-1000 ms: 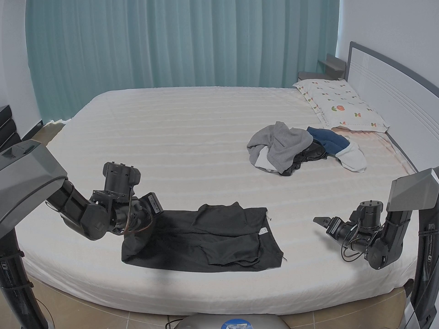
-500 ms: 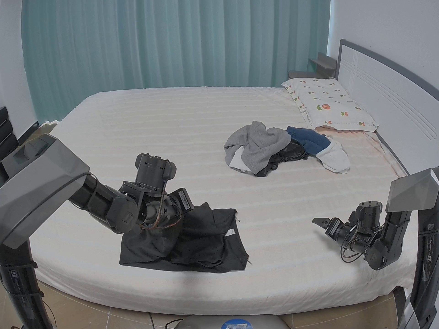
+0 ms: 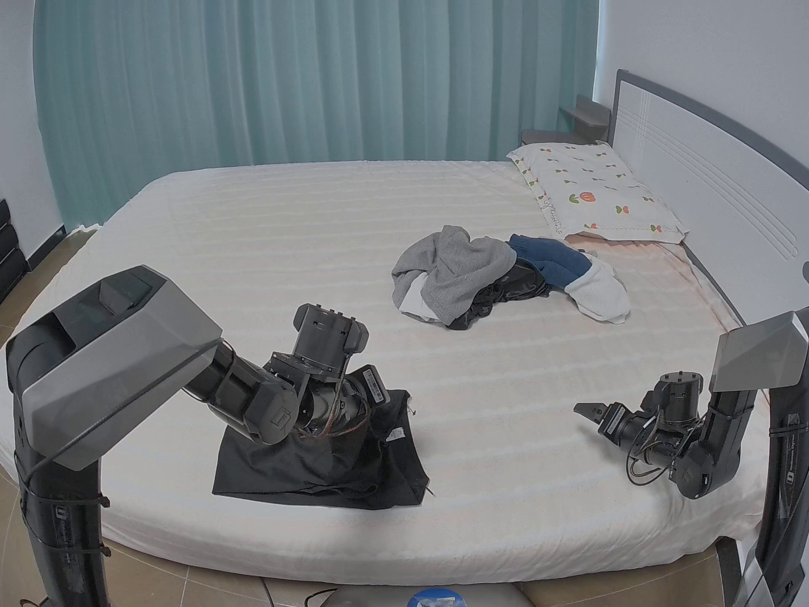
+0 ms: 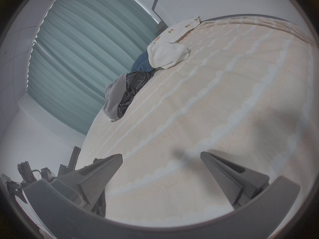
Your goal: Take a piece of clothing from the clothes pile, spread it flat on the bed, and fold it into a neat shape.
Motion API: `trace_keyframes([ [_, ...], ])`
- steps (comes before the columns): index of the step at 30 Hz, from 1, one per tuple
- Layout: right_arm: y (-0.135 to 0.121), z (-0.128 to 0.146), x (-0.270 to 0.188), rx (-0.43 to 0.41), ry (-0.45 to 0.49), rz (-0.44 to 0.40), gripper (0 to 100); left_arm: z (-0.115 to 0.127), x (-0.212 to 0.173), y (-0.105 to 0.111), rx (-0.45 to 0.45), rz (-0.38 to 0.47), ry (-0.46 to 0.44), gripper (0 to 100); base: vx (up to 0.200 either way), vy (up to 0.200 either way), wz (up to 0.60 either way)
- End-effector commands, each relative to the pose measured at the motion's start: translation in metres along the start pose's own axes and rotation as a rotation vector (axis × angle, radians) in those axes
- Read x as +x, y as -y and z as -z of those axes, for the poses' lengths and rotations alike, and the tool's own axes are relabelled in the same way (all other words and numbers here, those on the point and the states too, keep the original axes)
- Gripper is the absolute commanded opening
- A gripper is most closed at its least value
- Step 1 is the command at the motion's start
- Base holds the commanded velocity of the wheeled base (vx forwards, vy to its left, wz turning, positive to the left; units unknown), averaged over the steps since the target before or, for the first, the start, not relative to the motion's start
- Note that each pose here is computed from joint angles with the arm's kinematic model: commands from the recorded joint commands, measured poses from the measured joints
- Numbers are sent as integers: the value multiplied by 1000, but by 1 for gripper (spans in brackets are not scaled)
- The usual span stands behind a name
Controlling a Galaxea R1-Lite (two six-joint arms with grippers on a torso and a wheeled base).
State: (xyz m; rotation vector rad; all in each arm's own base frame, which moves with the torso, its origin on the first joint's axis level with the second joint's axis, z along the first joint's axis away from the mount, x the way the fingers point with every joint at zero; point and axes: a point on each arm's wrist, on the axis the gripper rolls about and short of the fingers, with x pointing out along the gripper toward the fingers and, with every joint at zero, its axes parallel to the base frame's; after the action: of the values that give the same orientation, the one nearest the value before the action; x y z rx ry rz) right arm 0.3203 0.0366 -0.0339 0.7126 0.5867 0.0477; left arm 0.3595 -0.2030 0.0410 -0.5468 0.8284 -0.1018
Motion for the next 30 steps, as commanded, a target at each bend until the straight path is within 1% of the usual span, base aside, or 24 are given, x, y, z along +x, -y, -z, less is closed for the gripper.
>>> trace_keyframes([
  [1, 0, 1, 0, 0, -4, 2, 100, 7, 7, -2, -6, -12, -17, 100, 0, 0, 0],
  [9, -1, 3, 1, -3, -6, -1, 100, 15, -3, 6, -8, 10, -34, 100, 0, 0, 0],
  [10, -1, 3, 1, -3, -6, -1, 100, 15, -4, 7, -10, 13, -31, 100, 0, 0, 0],
  [12, 0, 3, 1, -3, -9, 1, 100, 8, -20, 10, -44, 34, -19, 100, 0, 0, 0],
  [15, 0, 3, 0, -3, -9, -1, 100, 0, -38, 5, -70, 41, -3, 100, 0, 0, 0],
  [17, 0, 3, 0, -3, -10, 0, 100, -6, -47, -4, -87, 31, 9, 100, 0, 0, 0],
  [18, -1, 3, 0, -4, -11, -1, 100, -7, -51, -12, -97, 16, 9, 100, 0, 0, 0],
  [19, -1, 3, 0, -4, -11, -1, 100, -6, -53, -16, -101, 10, 4, 100, 0, 0, 0],
  [20, -1, 3, 0, -4, -11, -1, 100, -8, -58, -28, -121, -6, -10, 100, 0, 0, 0],
  [22, -1, 3, 0, -4, -11, -1, 100, -7, -64, -43, -155, -16, -36, 100, 0, 0, 0],
  [23, 0, 4, 0, -3, -12, 0, 100, -7, -65, -45, -160, -14, -40, 100, 0, 0, 0],
  [24, -1, 3, 0, -2, -11, -1, 100, -6, -72, -53, -205, -2, -52, 100, 0, 0, 0],
  [26, 0, 4, 0, -2, -12, 0, 100, -5, -78, -63, -257, 13, -51, 100, 0, 0, 0],
  [27, 0, 4, 0, -2, -12, 0, 100, -4, -79, -65, -268, 15, -51, 100, 0, 0, 0],
  [28, -1, 4, 0, -4, -13, -1, 100, -3, -82, -73, -290, 18, -42, 100, 0, 0, 0],
  [29, 0, 4, 0, -2, -13, 1, 100, -2, -82, -75, -294, 17, -41, 100, 0, 0, 0],
  [30, -1, 4, 0, -2, -14, 0, 100, -1, -82, -81, -314, 18, -37, 100, -200, 0, 0],
])
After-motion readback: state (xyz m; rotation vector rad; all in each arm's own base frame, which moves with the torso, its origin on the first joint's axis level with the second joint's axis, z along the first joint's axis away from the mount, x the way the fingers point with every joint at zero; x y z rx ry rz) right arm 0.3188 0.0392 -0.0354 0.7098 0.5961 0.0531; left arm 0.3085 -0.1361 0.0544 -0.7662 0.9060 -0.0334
